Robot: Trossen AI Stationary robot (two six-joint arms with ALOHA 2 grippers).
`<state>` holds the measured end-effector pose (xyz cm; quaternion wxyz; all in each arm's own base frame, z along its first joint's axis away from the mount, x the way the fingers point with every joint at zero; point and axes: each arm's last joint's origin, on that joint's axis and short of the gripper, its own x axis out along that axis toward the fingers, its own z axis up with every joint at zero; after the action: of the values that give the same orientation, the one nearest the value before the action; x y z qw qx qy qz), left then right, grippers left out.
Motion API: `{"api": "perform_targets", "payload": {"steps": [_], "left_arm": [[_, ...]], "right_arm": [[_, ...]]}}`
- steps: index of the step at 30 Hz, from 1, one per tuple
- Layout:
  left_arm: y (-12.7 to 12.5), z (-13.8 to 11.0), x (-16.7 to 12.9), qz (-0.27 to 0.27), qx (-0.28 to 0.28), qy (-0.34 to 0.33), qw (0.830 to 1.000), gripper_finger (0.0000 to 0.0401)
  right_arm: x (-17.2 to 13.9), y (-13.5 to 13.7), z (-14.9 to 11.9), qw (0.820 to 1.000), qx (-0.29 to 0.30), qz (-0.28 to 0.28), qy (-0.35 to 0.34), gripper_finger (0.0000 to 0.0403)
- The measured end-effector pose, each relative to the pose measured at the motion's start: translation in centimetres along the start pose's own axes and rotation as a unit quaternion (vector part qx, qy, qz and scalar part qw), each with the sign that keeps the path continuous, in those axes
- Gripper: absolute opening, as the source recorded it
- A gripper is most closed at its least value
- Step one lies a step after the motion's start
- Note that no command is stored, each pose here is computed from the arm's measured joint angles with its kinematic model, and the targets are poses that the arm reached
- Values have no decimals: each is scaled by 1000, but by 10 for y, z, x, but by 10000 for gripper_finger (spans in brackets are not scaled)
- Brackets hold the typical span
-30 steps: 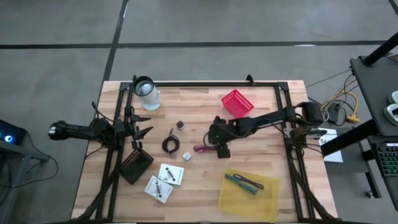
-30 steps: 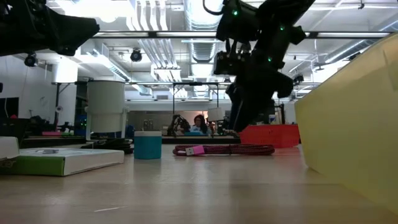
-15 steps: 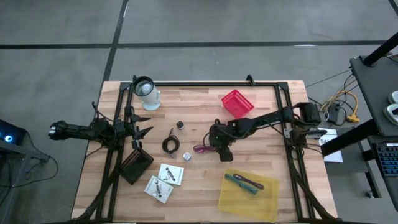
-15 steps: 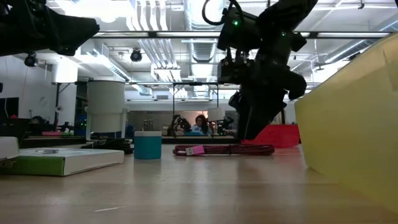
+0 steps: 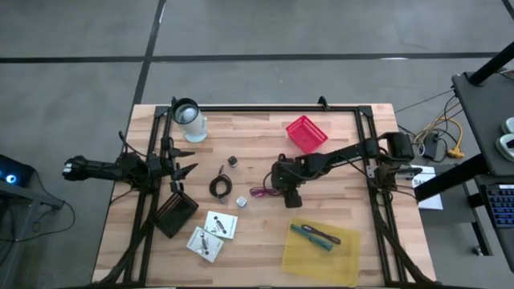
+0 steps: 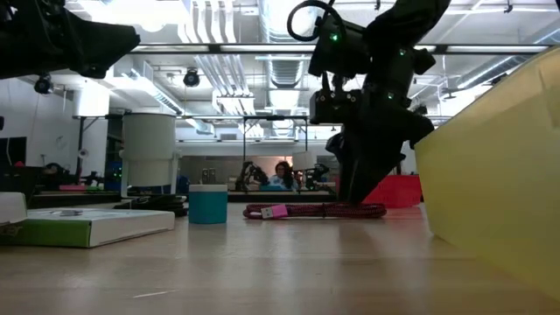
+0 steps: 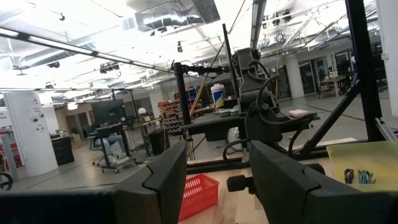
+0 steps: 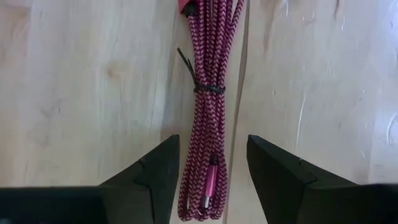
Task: Pick and place items into bin
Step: Put the pink patterned charger cable into the yellow bin
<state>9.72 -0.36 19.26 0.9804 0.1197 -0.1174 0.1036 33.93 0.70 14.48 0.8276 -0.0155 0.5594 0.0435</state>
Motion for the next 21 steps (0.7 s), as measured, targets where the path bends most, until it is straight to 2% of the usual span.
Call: {"api": "perform_targets", "payload": {"steps": [12,16,21], "left_arm": [[0,0,0,0,0,0,1000,160],[0,0,0,0,0,0,1000,160],[0,0,0,0,0,0,1000,160]], "right_arm": [[7,0,-9,1000,3,1,21,134],[7,0,-9,1000,2,1,21,96],[4,0,-8,999,1,2,32,27]]}}
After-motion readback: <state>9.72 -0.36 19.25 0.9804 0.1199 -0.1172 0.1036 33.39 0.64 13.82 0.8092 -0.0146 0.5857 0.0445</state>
